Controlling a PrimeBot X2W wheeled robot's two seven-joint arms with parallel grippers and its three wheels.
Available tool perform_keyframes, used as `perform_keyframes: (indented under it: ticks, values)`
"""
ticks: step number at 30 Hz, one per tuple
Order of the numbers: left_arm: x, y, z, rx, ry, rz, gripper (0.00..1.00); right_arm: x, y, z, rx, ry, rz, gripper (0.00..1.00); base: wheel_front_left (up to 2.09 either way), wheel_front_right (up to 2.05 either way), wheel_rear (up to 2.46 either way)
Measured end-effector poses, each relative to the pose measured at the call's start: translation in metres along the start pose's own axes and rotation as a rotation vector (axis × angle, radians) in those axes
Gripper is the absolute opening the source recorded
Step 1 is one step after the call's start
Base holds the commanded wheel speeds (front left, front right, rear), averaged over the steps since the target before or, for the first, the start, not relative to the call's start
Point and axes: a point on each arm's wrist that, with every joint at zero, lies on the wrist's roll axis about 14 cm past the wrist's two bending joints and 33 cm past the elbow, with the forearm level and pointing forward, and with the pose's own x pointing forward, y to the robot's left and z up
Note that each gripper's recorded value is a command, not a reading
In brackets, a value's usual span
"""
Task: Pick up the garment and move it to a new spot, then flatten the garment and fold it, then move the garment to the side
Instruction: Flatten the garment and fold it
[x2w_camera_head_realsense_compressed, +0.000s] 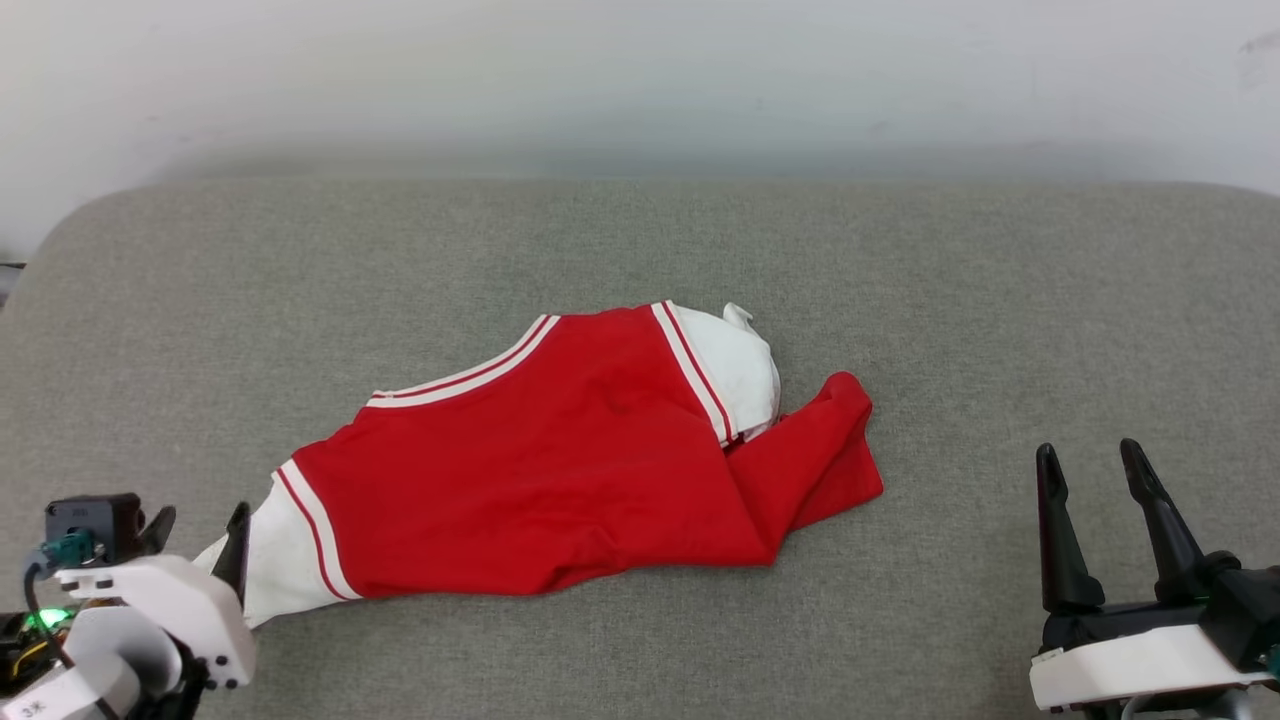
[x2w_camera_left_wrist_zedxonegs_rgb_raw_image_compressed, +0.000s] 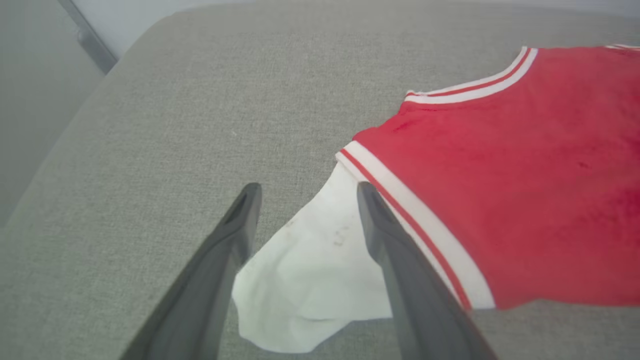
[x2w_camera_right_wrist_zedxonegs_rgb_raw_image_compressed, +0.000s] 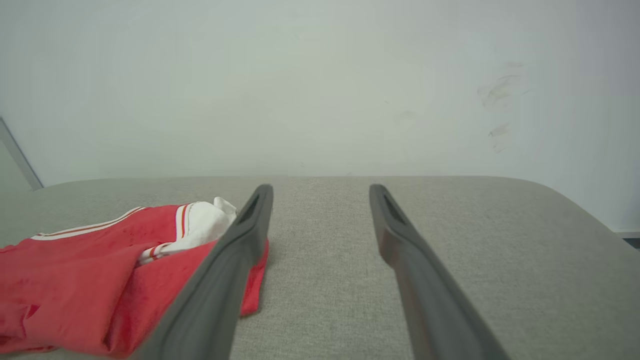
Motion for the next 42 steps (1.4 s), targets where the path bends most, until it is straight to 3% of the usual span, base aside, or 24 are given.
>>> perform_keyframes:
  ticks: [9,19,28,34,42]
  values:
    - [-0.016,-0.036,0.062,-0.007,-0.288,0.010,1.00,0.000,-0.001,0.013,-0.006,-0.037,-0.001,1.00,0.00,0.00,0.00]
    - [-0.049,-0.053,0.073,-0.016,-0.469,0.101,1.00,0.022,0.005,0.043,-0.061,-0.136,0.022,1.00,0.00,0.00,0.00]
    - [-0.052,-0.057,0.064,-0.028,-0.487,0.129,1.00,0.088,0.038,0.083,-0.171,-0.261,0.244,1.00,0.00,0.00,0.00]
    - [-0.042,-0.059,0.060,-0.035,-0.479,0.139,1.00,0.137,0.082,0.049,-0.251,-0.023,0.473,1.00,0.00,0.00,0.00]
    - [-0.030,-0.051,0.051,-0.043,-0.453,0.185,1.00,0.144,0.110,-0.048,-0.446,0.555,0.705,1.00,0.00,0.00,0.00]
